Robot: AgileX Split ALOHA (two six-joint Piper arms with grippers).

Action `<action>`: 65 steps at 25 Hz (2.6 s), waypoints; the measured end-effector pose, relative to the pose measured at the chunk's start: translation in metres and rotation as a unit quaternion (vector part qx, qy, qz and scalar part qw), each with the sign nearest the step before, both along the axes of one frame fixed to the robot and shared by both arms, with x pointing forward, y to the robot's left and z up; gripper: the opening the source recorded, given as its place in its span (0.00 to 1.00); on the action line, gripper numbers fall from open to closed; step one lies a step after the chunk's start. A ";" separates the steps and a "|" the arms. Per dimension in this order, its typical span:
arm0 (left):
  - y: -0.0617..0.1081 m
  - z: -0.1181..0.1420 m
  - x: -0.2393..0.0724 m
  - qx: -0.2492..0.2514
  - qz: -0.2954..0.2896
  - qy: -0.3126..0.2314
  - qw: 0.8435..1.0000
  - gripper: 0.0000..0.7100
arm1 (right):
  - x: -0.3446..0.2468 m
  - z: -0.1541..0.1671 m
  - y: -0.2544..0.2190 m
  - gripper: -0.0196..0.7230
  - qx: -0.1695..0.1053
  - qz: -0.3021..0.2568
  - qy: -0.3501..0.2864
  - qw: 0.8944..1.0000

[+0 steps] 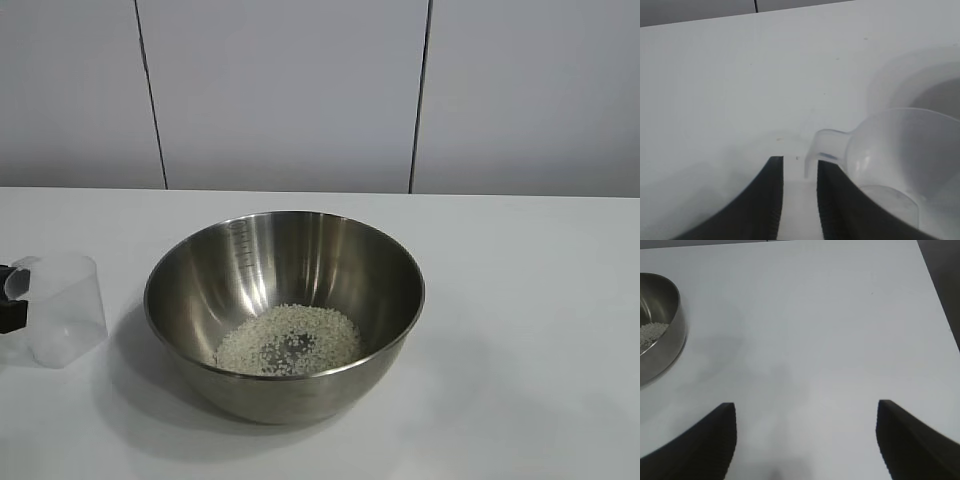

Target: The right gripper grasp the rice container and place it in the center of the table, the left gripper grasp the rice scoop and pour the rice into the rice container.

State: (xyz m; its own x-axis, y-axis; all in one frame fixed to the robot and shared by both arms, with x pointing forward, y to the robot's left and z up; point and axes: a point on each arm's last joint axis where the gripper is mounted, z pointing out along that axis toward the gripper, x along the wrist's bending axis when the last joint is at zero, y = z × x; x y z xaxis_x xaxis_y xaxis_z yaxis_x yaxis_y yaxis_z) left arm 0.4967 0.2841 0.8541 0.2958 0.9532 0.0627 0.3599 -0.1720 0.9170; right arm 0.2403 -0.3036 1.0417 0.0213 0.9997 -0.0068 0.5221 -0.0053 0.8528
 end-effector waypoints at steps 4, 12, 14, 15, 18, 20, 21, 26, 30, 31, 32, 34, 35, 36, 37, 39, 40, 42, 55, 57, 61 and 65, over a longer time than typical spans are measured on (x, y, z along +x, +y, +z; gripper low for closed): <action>0.000 0.000 -0.001 0.000 0.000 0.001 1.000 0.36 | 0.000 0.000 0.000 0.75 0.000 0.000 0.000 1.000; 0.002 -0.006 -0.018 -0.001 0.015 0.030 0.999 0.37 | 0.000 0.000 0.000 0.75 0.000 0.000 0.000 1.000; 0.003 -0.007 -0.022 -0.001 0.022 0.038 0.999 0.37 | 0.000 0.000 0.000 0.75 0.000 0.000 0.000 1.000; 0.004 -0.008 -0.025 -0.001 0.028 0.043 0.999 0.37 | 0.000 0.000 0.000 0.75 0.000 0.000 0.000 1.000; 0.007 -0.010 -0.031 -0.001 0.050 0.054 0.997 0.37 | 0.000 0.000 0.000 0.75 0.000 0.000 0.000 1.000; 0.008 -0.010 -0.032 -0.005 0.057 0.057 0.997 0.37 | 0.000 0.000 0.000 0.75 0.000 0.000 0.000 1.000; 0.008 -0.010 -0.032 -0.011 0.061 0.057 0.996 0.37 | 0.000 0.000 0.000 0.75 0.000 0.000 0.000 1.000; 0.012 0.006 -0.021 -0.051 0.092 0.022 0.994 0.37 | 0.000 0.000 0.000 0.75 0.000 0.000 -0.001 1.000; 0.026 0.023 -0.013 -0.085 0.132 -0.014 0.988 0.37 | 0.000 0.000 0.000 0.75 0.000 0.000 -0.001 1.000; 0.031 0.027 -0.012 -0.090 0.141 -0.024 0.986 0.37 | 0.000 0.000 0.000 0.75 0.000 0.000 -0.001 1.000; 0.037 0.032 -0.011 -0.094 0.153 -0.035 0.983 0.37 | 0.000 0.000 0.000 0.75 0.000 0.000 -0.001 1.000; 0.048 0.045 -0.008 -0.100 0.174 -0.065 0.978 0.37 | 0.000 0.000 0.000 0.75 0.000 0.000 -0.001 1.000; 0.054 0.052 -0.007 -0.101 0.183 -0.078 0.975 0.37 | 0.000 0.000 0.000 0.75 0.000 0.000 -0.001 1.000; 0.058 0.060 -0.006 -0.099 0.190 -0.086 0.973 0.37 | 0.000 0.000 0.000 0.75 0.000 0.000 -0.001 1.000; 0.062 0.068 -0.006 -0.095 0.194 -0.094 0.972 0.37 | 0.000 0.000 0.000 0.75 0.000 0.000 -0.001 1.000; 0.067 0.082 -0.004 -0.081 0.192 -0.091 0.974 0.37 | 0.000 0.000 0.000 0.75 0.000 0.000 -0.001 1.000; 0.070 0.091 -0.004 -0.074 0.193 -0.091 0.974 0.37 | 0.000 0.000 0.000 0.75 0.000 0.000 -0.001 1.000; 0.074 0.110 -0.003 -0.063 0.195 -0.093 0.974 0.37 | 0.000 0.000 0.000 0.75 0.000 0.000 -0.001 1.000; 0.050 0.276 -0.100 -0.023 0.231 -0.199 0.952 0.37 | 0.000 0.000 0.000 0.75 0.000 0.000 0.000 1.000; 0.042 0.283 -0.127 -0.020 0.230 -0.201 0.952 0.37 | 0.000 0.000 0.000 0.75 0.000 0.000 0.000 1.000; 0.032 0.283 -0.180 -0.015 0.217 -0.182 0.959 0.37 | 0.000 0.000 0.000 0.75 0.000 0.000 0.000 1.000; 0.029 0.266 -0.224 -0.003 0.193 -0.124 0.973 0.37 | 0.000 0.000 0.000 0.75 0.000 0.000 0.000 1.000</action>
